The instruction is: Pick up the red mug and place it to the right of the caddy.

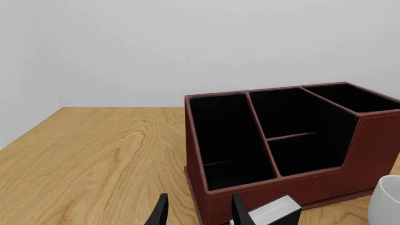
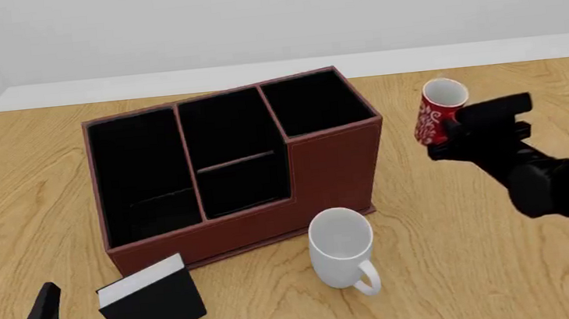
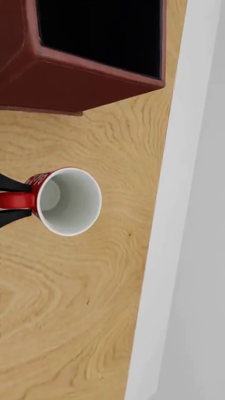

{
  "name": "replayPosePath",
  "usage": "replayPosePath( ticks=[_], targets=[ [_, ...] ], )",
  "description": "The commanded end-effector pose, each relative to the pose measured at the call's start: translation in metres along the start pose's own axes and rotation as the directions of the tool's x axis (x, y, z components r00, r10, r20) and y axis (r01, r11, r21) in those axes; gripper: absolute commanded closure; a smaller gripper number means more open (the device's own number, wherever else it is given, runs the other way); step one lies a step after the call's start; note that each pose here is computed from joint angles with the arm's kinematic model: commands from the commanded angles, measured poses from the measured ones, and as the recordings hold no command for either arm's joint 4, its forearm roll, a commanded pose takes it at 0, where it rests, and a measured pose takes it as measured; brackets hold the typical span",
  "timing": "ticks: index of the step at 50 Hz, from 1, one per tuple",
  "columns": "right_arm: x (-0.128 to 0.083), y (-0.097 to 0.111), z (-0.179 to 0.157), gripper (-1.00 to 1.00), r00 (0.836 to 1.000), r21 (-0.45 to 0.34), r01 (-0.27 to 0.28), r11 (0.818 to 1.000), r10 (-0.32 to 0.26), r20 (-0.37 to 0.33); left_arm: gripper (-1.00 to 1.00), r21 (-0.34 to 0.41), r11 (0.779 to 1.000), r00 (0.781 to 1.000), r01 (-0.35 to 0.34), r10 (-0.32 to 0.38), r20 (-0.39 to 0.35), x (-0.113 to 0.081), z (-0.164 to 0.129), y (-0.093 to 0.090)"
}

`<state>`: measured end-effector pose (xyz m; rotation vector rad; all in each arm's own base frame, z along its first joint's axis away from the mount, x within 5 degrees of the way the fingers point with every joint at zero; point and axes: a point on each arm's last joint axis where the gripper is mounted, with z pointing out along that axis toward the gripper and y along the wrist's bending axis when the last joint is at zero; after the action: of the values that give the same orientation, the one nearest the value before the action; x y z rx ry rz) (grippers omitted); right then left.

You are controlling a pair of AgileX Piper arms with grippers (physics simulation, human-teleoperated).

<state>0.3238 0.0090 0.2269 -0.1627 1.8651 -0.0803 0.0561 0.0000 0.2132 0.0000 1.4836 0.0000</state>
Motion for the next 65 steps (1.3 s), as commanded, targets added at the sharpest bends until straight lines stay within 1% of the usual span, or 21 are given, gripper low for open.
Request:
replayPosePath(
  ticks=[1,21,26,41,53,65],
  targets=[
    [0.002,0.006,0.001,1.0,1.0,-0.016,-0.01,1.0,0.011,0.004,-1.0,0.0,1.0,1.0,0.0,0.0,0.0,0.0,0.0,0.0],
    [0.009,0.021,0.012,1.0,1.0,-0.058,0.012,0.998,-0.013,-0.016,-1.0,0.0,1.0,1.0,0.0,0.0,0.0,0.0,0.0,0.0],
    [0.015,0.024,0.014,1.0,1.0,-0.065,0.014,0.998,-0.015,-0.024,-1.0,0.0,1.0,1.0,0.0,0.0,0.0,0.0,0.0,0.0],
    [0.018,0.026,0.015,1.0,0.999,-0.071,0.015,0.997,-0.018,-0.033,-1.0,0.0,1.0,1.0,0.0,0.0,0.0,0.0,0.0,0.0],
    [0.026,0.025,0.015,1.0,0.999,-0.067,0.014,0.998,-0.017,-0.049,-1.0,0.0,1.0,1.0,0.0,0.0,0.0,0.0,0.0,0.0],
    [0.033,0.029,0.016,1.0,0.998,-0.077,0.017,0.997,-0.022,-0.062,-1.0,0.0,1.0,1.0,0.0,0.0,0.0,0.0,0.0,0.0]
  ],
)
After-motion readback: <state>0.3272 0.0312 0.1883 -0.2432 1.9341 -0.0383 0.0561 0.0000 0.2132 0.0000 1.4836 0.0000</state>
